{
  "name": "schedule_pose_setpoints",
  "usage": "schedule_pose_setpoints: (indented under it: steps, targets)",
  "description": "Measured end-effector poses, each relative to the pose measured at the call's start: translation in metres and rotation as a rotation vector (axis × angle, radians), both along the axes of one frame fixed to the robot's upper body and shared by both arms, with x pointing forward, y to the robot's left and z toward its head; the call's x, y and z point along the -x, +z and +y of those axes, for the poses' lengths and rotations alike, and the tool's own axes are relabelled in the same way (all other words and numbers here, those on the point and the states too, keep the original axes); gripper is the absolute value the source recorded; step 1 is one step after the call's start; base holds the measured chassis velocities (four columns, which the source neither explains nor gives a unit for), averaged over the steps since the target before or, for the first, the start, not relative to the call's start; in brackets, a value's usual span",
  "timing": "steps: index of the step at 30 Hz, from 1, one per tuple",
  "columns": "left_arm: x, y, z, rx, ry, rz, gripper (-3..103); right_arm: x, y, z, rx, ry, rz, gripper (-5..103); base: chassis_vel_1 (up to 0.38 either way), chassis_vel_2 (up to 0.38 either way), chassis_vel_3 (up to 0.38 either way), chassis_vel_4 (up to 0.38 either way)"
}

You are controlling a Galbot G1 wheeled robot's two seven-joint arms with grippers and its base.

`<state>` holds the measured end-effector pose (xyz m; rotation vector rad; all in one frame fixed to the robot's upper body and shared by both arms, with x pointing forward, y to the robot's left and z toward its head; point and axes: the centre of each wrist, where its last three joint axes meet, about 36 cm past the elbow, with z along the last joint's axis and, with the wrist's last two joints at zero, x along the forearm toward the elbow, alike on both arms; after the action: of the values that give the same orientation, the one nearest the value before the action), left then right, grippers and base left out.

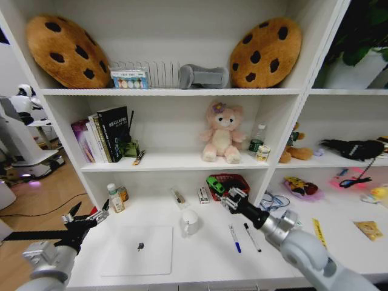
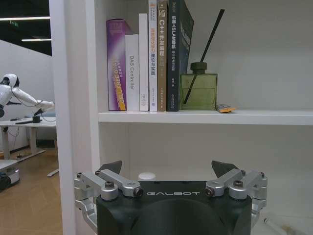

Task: Organize the objects on the table.

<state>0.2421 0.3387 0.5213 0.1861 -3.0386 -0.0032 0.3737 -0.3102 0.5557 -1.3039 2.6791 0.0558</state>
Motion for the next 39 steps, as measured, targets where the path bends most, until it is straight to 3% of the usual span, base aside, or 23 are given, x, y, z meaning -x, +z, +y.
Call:
schedule_pose_setpoints:
  steps: [3, 8, 12, 18, 25, 29, 39]
  targets:
    - [0.0, 0.0, 0.0, 0.0, 0.0, 0.0, 100, -0.036, 0.033, -0.021, 0.016, 0.102, -0.001, 36, 0.0, 0.0, 0.0, 0.0]
    - [0.0, 0.0, 0.0, 0.0, 0.0, 0.0, 100, -0.068, 0.05, -0.042, 0.034, 0.084, 0.043, 36, 0.0, 0.0, 0.0, 0.0]
    - [0.0, 0.0, 0.0, 0.0, 0.0, 0.0, 100, -0.091, 0.058, -0.042, 0.04, 0.08, 0.068, 36, 0.0, 0.0, 0.0, 0.0]
    - [0.0, 0.0, 0.0, 0.0, 0.0, 0.0, 100, -0.138, 0.062, -0.008, 0.056, 0.131, 0.158, 36, 0.0, 0.0, 0.0, 0.0]
    - [0.0, 0.0, 0.0, 0.0, 0.0, 0.0, 100, -0.165, 0.048, 0.029, 0.054, 0.14, 0.205, 36, 0.0, 0.0, 0.0, 0.0]
    - [0.0, 0.0, 0.0, 0.0, 0.0, 0.0, 100, -0.192, 0.048, 0.058, 0.085, 0.126, 0.213, 36, 0.0, 0.0, 0.0, 0.0]
    - [0.0, 0.0, 0.0, 0.0, 0.0, 0.0, 100, -0.229, 0.057, 0.086, 0.188, 0.098, 0.252, 36, 0.0, 0.0, 0.0, 0.0]
